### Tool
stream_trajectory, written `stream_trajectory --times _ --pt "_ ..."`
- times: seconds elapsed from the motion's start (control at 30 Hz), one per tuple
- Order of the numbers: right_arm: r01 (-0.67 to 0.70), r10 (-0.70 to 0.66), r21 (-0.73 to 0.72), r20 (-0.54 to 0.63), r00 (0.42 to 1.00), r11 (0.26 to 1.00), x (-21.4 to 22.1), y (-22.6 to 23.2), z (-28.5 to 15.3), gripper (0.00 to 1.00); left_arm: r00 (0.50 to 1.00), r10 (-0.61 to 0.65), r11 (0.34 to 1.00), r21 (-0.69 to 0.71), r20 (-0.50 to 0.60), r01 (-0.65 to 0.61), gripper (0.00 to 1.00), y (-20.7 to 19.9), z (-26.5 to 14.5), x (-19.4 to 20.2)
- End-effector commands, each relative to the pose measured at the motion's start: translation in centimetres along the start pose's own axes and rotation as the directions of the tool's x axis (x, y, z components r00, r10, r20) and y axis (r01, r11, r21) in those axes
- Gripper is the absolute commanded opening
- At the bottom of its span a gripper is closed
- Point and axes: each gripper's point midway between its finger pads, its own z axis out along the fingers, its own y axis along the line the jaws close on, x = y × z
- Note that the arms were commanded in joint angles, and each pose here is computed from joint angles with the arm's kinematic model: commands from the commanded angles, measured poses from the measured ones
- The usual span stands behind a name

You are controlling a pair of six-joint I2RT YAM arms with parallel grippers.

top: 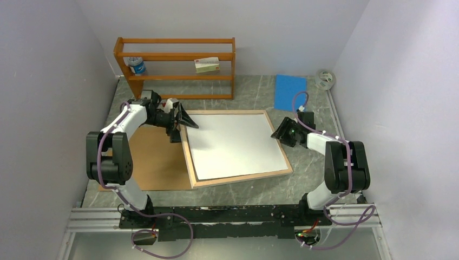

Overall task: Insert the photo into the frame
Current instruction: Adjust the photo frame at the center of the board.

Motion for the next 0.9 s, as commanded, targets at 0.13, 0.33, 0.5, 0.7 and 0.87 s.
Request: stream_trajectory --times 0.13,0.33,0.5,0.7,0.87 --pt "-0.015 0.037 0.108 -0.203 0.978 0.994 6.2 -3.2 -0.1 0.36 0.999 -0.021 0.999 0.048 0.032 0.02 0.85 -2.8 -0.4 -1.2" --pt "-0.053 0.101 0.253 -0.181 0.978 0.966 6.2 -4.3 -0.5 0.21 0.996 -0.053 0.997 0.054 0.066 0.05 0.87 -3.6 -0.6 -2.1" --pt "-0.201 0.256 0.377 -0.1 0.962 0.904 7.0 -5.5 -1.2 0.14 0.995 -0.065 0.997 0.048 0.071 0.062 0.9 -3.7 -0.6 -2.3" --pt "-0.249 0.293 0.387 -0.059 0.954 0.888 6.7 -5.4 -1.4 0.13 0.998 -0.055 0.998 0.037 0.029 0.054 0.91 -3.3 -0.8 -1.1" --pt "-0.247 0.291 0.365 -0.07 0.954 0.898 6.5 -4.9 -1.1 0.14 1.0 -0.006 0.999 0.033 0.005 0.006 0.87 -3.1 -1.2 0.5"
